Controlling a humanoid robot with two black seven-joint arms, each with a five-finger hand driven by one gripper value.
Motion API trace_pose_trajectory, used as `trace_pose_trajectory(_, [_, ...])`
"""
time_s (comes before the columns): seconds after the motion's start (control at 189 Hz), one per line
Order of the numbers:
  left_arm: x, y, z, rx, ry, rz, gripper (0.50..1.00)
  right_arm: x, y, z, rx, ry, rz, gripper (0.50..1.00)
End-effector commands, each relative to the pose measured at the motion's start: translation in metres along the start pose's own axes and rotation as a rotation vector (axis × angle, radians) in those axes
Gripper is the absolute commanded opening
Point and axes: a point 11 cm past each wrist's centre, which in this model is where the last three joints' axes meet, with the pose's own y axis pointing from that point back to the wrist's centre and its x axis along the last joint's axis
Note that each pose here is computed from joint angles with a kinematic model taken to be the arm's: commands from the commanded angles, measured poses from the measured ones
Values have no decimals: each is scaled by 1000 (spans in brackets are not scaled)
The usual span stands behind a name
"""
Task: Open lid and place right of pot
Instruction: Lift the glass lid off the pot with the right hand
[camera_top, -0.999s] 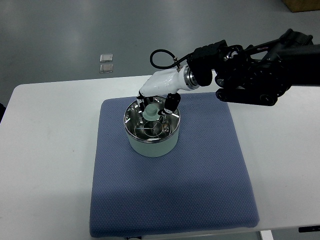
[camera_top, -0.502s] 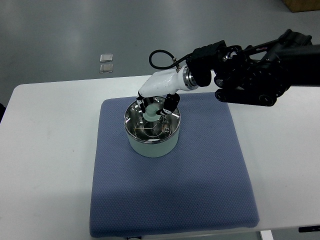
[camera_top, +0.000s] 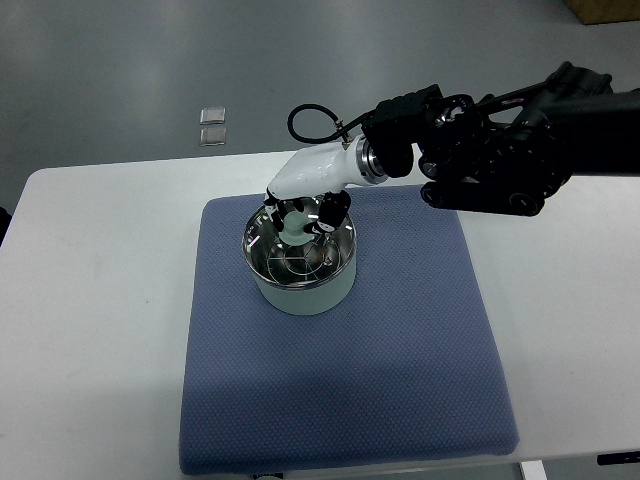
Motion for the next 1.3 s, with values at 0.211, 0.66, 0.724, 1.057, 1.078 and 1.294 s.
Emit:
trace_pose_trajectory(0.211, [0, 0, 0, 0, 0, 0, 1000, 0, 2, 2, -6, 1, 1, 500])
trace_pose_trajectory(0.66, [0, 0, 0, 0, 0, 0, 1000, 5, 16, 11, -15, -6, 2, 500])
trace_pose_trajectory(0.724, [0, 0, 0, 0, 0, 0, 1000, 13, 19, 11, -12, 5, 11, 500])
trace_pose_trajectory(1.057, [0, 0, 0, 0, 0, 0, 1000, 29, 63, 47, -98, -16, 72, 500])
trace_pose_trajectory(1.078, [0, 0, 0, 0, 0, 0, 1000, 28, 67, 51, -109, -21, 75, 500])
trace_pose_trajectory(1.294, [0, 0, 0, 0, 0, 0, 1000, 5, 107, 91, -207, -96, 88, 500])
